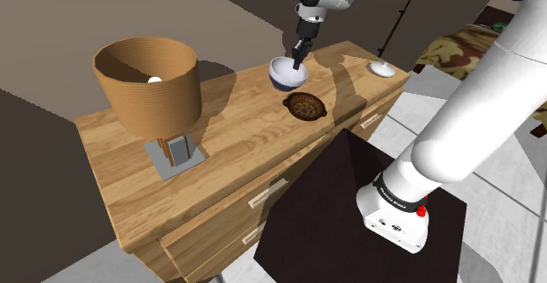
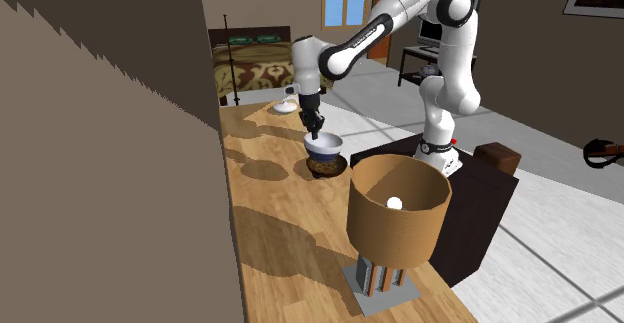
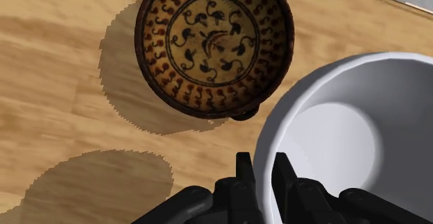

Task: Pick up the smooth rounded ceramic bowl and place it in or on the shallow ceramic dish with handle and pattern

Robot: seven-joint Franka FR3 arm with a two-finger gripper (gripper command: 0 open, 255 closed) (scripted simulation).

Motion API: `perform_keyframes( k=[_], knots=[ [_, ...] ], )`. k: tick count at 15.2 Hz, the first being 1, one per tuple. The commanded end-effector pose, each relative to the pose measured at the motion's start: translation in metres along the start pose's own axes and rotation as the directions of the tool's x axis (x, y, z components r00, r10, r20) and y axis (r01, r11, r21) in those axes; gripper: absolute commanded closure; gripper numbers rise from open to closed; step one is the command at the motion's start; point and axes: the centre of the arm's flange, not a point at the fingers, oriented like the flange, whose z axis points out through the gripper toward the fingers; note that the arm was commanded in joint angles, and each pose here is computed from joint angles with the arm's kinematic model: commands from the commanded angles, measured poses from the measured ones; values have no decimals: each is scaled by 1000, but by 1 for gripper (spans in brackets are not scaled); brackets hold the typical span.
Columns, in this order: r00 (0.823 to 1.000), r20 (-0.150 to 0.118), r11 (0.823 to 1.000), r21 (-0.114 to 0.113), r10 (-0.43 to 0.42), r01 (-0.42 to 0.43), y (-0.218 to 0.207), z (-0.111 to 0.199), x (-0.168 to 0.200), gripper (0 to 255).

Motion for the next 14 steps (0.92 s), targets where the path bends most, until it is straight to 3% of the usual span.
perform_keyframes(
  k=[1,7,14],
  knots=[
    [1000,0,1000,1,-1,1,20,-4,-24,255],
    [1000,0,1000,1,-1,1,73,-14,-82,255],
    [1000,0,1000,1,-1,1,78,17,-81,255]
  ],
)
